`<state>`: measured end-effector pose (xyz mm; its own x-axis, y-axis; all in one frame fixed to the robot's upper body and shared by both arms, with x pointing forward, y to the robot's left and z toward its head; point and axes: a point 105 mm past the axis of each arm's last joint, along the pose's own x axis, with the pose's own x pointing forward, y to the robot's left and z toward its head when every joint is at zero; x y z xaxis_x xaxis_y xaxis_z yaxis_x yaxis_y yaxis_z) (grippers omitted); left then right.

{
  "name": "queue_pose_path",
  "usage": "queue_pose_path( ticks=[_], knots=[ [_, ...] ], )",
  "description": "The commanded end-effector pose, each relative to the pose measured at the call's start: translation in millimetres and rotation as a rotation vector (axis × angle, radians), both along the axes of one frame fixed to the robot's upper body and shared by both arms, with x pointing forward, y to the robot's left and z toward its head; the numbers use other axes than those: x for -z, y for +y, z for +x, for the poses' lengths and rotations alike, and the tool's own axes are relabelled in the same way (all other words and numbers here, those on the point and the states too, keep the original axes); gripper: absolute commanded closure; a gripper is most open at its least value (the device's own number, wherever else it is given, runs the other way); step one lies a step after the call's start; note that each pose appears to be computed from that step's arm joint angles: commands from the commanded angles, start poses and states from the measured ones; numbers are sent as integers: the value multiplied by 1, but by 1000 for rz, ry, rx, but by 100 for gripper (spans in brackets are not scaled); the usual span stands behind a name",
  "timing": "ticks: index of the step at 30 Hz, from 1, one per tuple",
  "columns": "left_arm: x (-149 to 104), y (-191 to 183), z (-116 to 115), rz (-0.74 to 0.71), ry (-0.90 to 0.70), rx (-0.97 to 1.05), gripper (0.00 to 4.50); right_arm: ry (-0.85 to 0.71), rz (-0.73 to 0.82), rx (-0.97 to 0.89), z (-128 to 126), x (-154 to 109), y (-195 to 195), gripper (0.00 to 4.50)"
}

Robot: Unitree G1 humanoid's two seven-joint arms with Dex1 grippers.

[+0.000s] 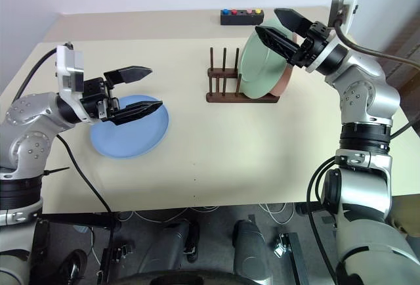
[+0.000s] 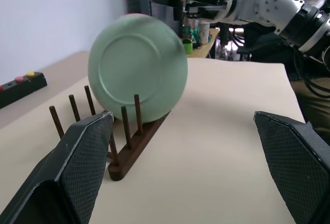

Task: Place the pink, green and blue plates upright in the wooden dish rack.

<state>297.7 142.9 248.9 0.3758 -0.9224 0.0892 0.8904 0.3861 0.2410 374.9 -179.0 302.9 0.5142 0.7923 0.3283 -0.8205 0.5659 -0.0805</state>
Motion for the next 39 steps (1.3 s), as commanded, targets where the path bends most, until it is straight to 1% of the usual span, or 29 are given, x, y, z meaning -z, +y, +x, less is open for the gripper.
queue_pose_path(
  ticks=[1, 11, 15, 19, 23, 25, 27, 29, 30, 32, 34, 36, 39],
  knots=[
    [-8, 2, -3, -2, -40, 2, 0, -60, 5, -2, -3, -16, 0, 1],
    [-8, 1, -3, -4, -40, 2, 0, -107, 12, -19, -11, -27, 0, 1],
    [-7, 4, 1, 4, -45, -30, 0, -123, -33, -77, -23, -25, 3, 1],
    [-7, 19, 6, 4, -17, -100, 0, -140, -158, -181, -43, -14, 8, 1],
    [-12, 39, 12, -25, -15, -185, 0, -173, -342, -228, -55, 6, 15, 1],
    [-16, 48, 17, -52, -7, -236, 0, -151, -339, -269, -60, 10, 18, 1],
    [-13, 60, 22, -73, 52, -297, 0, -141, -340, -297, -64, 13, 22, 1],
    [-2, 82, 26, -50, 95, -410, 0, -142, -363, -320, -69, 17, 26, 1],
    [1, 91, 26, -35, 102, -457, 0, -154, -387, -316, -70, 20, 27, 1],
    [8, 110, 21, -32, 178, -520, 0, -146, -447, -339, -75, 29, 29, 1],
    [14, 132, 20, 10, 229, -624, 0, -150, -519, -342, -78, 40, 27, 1],
    [23, 164, 24, 26, 310, -780, 0, -103, -454, -386, -82, 38, 26, 1],
    [29, 193, 22, 57, 340, -914, 0, -73, -399, -434, -85, 38, 26, 1]
  ],
)
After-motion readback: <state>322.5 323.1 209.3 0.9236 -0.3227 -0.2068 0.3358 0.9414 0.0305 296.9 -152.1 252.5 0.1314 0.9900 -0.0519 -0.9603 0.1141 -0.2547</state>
